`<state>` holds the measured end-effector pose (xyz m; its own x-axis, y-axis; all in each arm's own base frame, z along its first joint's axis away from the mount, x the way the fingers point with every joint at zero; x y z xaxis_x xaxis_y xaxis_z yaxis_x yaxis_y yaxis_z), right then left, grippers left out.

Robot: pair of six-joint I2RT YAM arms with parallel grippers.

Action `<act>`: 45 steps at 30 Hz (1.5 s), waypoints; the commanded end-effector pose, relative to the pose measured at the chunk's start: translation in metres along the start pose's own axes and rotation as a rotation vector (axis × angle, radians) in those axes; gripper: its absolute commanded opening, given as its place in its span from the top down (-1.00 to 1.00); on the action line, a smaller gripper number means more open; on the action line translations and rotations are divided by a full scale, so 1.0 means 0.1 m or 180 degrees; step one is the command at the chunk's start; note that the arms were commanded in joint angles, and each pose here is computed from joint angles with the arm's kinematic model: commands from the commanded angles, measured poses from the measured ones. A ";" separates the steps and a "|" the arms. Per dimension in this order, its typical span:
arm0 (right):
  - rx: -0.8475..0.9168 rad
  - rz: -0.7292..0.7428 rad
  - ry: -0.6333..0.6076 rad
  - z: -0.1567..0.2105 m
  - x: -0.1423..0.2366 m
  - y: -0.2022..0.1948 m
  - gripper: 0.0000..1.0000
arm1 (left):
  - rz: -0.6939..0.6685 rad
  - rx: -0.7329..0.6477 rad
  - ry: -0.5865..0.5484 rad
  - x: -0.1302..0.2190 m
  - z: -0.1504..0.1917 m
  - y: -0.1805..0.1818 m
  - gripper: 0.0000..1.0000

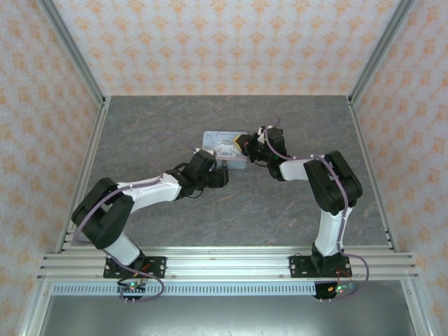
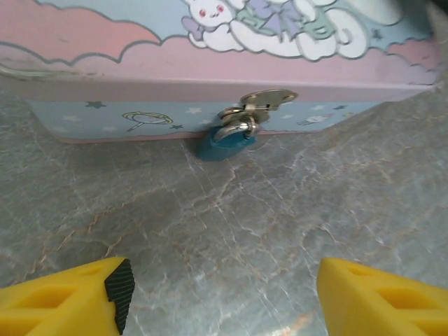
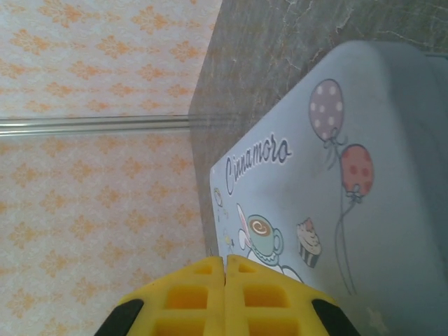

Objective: Unlock the padlock with the key

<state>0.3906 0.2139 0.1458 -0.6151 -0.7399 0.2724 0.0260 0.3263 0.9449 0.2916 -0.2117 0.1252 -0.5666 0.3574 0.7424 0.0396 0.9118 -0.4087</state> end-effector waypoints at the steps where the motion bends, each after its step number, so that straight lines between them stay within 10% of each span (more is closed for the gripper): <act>1: 0.0051 -0.0118 0.0031 -0.01 -0.05 0.10 1.00 | 0.0126 -0.0166 -0.0217 -0.13 -0.10 -0.10 -0.38; 26: -0.0092 0.0043 0.0129 0.06 -0.14 -0.18 1.00 | 0.0125 -0.0364 -0.0490 -0.87 -0.16 -0.18 -0.22; 45: -0.0096 0.0126 0.0122 0.09 -0.11 -0.27 1.00 | 0.1153 0.1113 -0.0596 -0.79 -0.22 -0.04 -0.16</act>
<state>0.3951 0.2178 0.1318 -0.6016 -0.7515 0.2708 0.0343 0.3144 0.9487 0.3524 -0.2385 0.0837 -0.7026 0.5244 0.4810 0.0297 0.6970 -0.7164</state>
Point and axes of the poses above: each hand's point on the last joint's axis, 136 mm out from that joint toward the fingers, its own x axis back along the fingers, its own y axis along the line the jaws close on, z = x × y, the point moved 8 cm from there along x, back along the fingers, and after that the axes turned 6 degrees about x, right-handed, at the moved point
